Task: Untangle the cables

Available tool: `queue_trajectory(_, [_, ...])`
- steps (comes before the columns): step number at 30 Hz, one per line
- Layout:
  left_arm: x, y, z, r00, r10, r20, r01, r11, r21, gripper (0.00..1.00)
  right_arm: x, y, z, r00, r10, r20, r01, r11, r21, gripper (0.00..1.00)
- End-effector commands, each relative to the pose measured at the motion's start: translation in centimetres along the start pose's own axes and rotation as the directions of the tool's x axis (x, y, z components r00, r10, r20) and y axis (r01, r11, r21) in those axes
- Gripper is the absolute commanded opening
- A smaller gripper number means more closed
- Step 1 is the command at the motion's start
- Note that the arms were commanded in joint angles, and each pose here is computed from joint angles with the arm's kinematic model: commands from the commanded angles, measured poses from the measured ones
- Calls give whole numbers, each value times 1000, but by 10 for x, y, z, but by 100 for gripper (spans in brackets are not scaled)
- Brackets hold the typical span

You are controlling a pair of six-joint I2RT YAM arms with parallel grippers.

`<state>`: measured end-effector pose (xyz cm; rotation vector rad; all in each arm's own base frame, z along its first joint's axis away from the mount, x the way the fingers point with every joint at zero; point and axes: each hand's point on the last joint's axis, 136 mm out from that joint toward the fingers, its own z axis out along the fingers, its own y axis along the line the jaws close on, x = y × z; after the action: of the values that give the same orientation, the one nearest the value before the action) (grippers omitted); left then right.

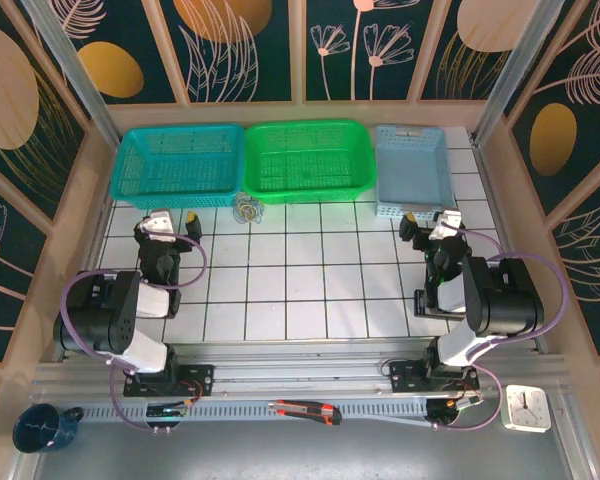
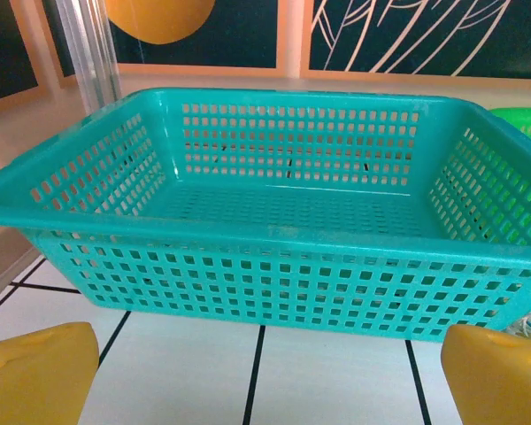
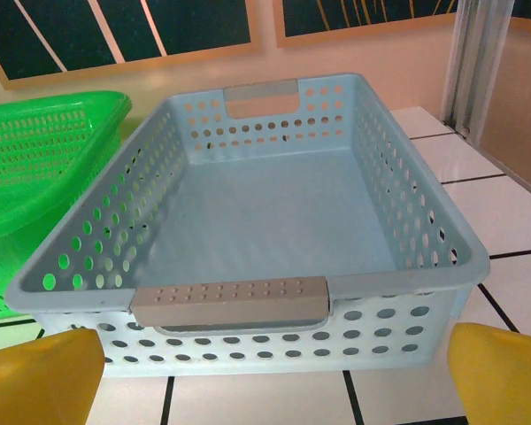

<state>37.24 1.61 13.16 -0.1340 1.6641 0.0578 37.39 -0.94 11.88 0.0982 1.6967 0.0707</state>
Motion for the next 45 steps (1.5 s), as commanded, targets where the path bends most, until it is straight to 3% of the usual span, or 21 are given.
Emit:
queue_trajectory(1, [-7,-2,0,1000,-4,29,4,1000,11,99,-8,1,1,1000,6,26,-6,1000,3,99])
queue_trajectory(19, [-7,-1,0,1000,-6,28,6,1000,7,99,-8,1,1,1000,8,26,-8,1000,3,99])
queue_trajectory(25, [-10,26,-5,996,-69,59,77,986,-147,99,-8,1,1,1000,9,27,-9,1000,-1,99])
queue_trajectory(45, [-11,27,-6,995,-71,67,80,985,-150,99,-9,0,1,1000,9,28,-9,1000,0,99])
